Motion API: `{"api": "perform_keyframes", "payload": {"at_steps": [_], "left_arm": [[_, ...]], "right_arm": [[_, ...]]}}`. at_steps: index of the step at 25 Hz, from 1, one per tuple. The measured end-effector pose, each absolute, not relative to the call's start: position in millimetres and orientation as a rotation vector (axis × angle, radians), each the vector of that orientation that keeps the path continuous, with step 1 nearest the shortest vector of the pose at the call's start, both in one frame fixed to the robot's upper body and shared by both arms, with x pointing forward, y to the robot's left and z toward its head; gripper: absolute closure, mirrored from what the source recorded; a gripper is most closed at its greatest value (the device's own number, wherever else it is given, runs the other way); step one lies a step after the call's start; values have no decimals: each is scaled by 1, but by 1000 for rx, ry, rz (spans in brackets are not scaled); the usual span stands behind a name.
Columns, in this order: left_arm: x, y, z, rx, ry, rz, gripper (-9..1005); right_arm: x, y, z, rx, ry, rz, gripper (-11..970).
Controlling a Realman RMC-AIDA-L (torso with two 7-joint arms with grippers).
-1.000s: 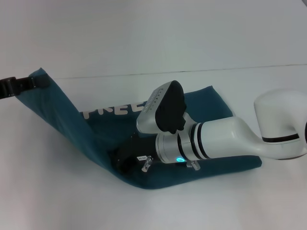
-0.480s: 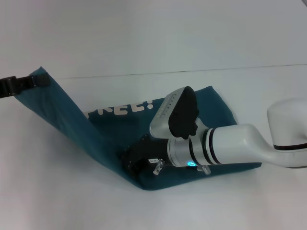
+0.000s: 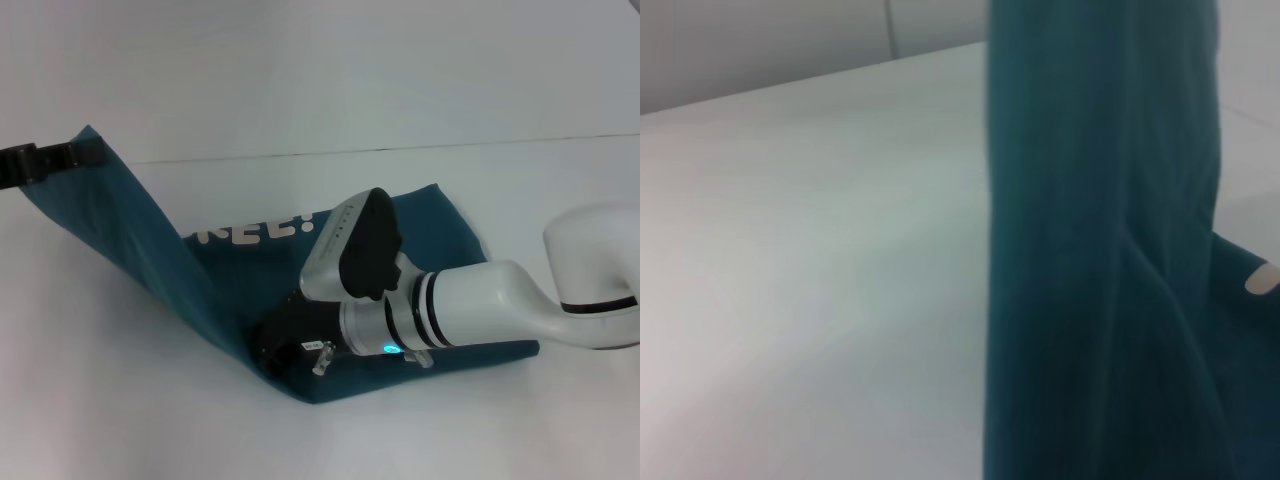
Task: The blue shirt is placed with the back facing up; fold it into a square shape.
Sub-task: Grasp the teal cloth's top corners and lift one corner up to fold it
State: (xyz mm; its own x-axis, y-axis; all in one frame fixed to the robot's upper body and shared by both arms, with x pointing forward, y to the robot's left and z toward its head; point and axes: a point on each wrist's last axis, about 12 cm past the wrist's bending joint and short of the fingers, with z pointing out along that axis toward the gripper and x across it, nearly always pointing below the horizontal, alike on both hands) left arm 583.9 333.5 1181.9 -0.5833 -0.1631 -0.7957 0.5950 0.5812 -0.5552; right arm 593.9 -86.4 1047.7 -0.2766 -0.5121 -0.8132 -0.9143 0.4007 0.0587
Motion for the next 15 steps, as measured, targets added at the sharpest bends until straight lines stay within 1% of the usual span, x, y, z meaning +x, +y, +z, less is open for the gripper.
{"api": "perform_keyframes", "payload": {"at_steps": [11,15], "left_arm": [[590,321,1185,403,1933,-1095,969],[590,317,1185,417,1926,-1112,969]], "right_arm": [[598,-59,1065,-1272,1872,725,959],[598,-54,1067,-1276,1861,725,959]]}}
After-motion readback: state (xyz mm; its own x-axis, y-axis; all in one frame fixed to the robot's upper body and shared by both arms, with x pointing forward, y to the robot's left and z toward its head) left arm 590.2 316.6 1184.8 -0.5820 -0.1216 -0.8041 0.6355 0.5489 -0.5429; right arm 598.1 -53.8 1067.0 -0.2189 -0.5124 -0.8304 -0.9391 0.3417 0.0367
